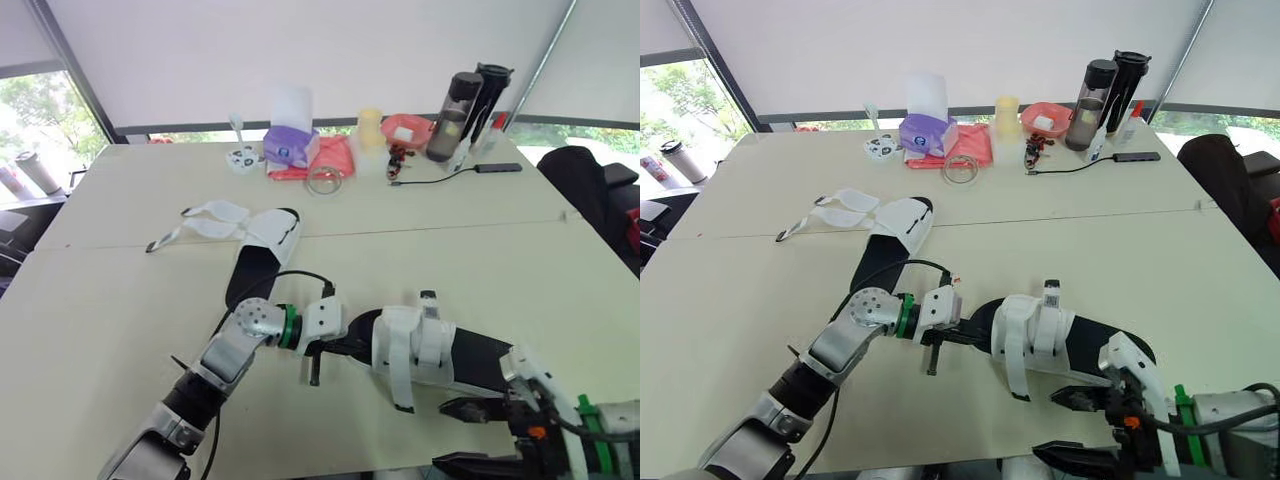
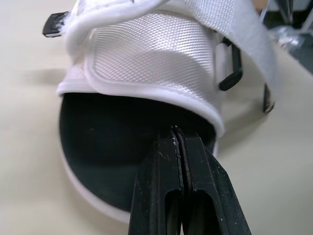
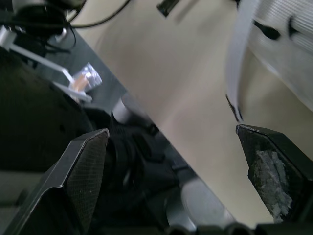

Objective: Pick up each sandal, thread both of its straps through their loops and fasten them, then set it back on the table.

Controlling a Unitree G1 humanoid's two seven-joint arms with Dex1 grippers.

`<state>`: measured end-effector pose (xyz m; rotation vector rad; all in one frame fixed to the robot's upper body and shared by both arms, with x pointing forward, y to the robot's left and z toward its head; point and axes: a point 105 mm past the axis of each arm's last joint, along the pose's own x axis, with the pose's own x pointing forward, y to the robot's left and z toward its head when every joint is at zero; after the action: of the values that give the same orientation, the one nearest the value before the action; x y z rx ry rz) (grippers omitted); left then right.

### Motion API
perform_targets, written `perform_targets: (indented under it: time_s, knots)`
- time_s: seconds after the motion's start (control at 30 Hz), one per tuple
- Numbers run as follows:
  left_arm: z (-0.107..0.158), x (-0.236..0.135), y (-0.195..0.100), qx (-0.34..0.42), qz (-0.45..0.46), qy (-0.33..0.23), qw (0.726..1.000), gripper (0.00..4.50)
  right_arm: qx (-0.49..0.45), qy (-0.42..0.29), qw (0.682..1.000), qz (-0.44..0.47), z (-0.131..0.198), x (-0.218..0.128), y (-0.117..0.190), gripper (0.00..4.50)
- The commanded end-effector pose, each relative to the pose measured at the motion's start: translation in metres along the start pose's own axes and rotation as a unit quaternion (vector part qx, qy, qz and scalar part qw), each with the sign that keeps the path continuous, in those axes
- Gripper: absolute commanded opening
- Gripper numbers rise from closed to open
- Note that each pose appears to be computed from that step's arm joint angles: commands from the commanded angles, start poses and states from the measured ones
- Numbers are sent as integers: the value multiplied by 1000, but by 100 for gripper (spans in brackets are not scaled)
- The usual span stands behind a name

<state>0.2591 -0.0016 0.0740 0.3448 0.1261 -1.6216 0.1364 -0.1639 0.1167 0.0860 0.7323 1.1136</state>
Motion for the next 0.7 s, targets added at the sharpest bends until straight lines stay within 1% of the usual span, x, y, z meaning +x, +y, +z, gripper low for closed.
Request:
perform_targets:
  time_s: [0.03,0.23,0.37,0.53,0.6,0.7]
  knots:
    - [-5,6,-11,-27,-34,2,999,0,-29,-29,999,-4,12,13,2,448]
    - [-1,9,-11,-31,-43,-5,999,0,-30,-44,998,-34,15,14,-12,448]
    - [0,9,-10,-28,-42,-6,999,0,-27,-44,998,-34,16,12,-14,448]
    - [-3,9,-8,-20,-37,0,999,0,-5,-51,998,-27,18,1,-17,448]
    - [-4,9,-8,-19,-36,3,999,0,7,-40,999,-25,14,-5,-19,448]
    - [-6,9,-10,-20,-37,3,999,0,12,-44,998,-31,12,-7,-22,448]
